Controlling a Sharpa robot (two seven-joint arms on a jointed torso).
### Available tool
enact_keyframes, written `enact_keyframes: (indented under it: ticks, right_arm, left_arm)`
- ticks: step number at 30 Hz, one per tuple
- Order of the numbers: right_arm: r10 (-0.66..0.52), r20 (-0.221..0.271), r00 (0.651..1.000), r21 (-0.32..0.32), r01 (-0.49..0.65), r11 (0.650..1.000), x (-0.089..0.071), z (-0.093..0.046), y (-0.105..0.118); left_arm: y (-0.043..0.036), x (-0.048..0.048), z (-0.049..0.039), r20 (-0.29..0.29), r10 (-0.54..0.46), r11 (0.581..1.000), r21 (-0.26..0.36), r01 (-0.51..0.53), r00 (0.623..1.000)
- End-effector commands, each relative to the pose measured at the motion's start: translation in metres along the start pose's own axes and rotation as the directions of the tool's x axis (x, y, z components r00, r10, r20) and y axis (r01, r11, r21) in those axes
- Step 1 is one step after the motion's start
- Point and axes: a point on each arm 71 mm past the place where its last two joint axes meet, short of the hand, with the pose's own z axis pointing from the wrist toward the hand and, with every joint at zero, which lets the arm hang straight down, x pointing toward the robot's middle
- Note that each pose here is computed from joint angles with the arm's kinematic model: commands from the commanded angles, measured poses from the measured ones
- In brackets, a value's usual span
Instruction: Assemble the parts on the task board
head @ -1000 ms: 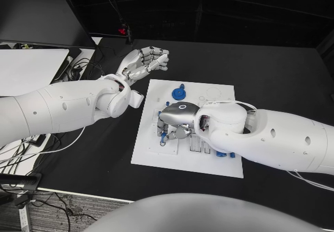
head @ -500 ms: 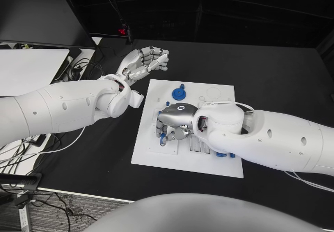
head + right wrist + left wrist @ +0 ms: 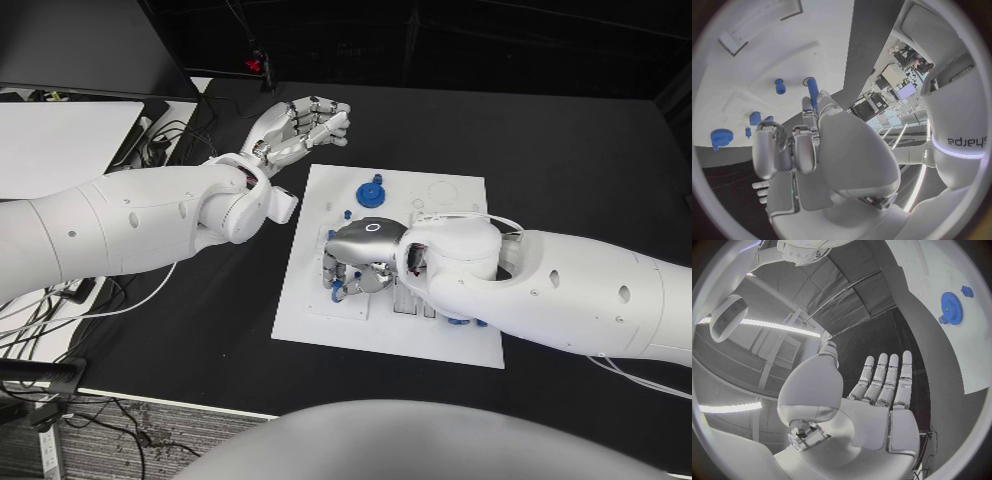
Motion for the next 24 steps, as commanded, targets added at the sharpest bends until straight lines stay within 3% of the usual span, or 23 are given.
enact_keyframes:
  ticks: [1,24]
  right_arm:
    - [-0.013,-0.023,1.0,0.012,0.013,1.0,0.0012,0.0001,-0.0009]
    - [-0.034,-0.005,0.999,0.022,0.034,0.999,0.0013,0.0001,-0.0011]
  left_arm:
    - [-0.0048,0.0001,0.0002,-0.004,-0.007,0.998,0.058,0.007,1.0]
    - [-0.0047,-0.0003,0.0001,-0.004,-0.007,0.998,0.057,0.007,1.0]
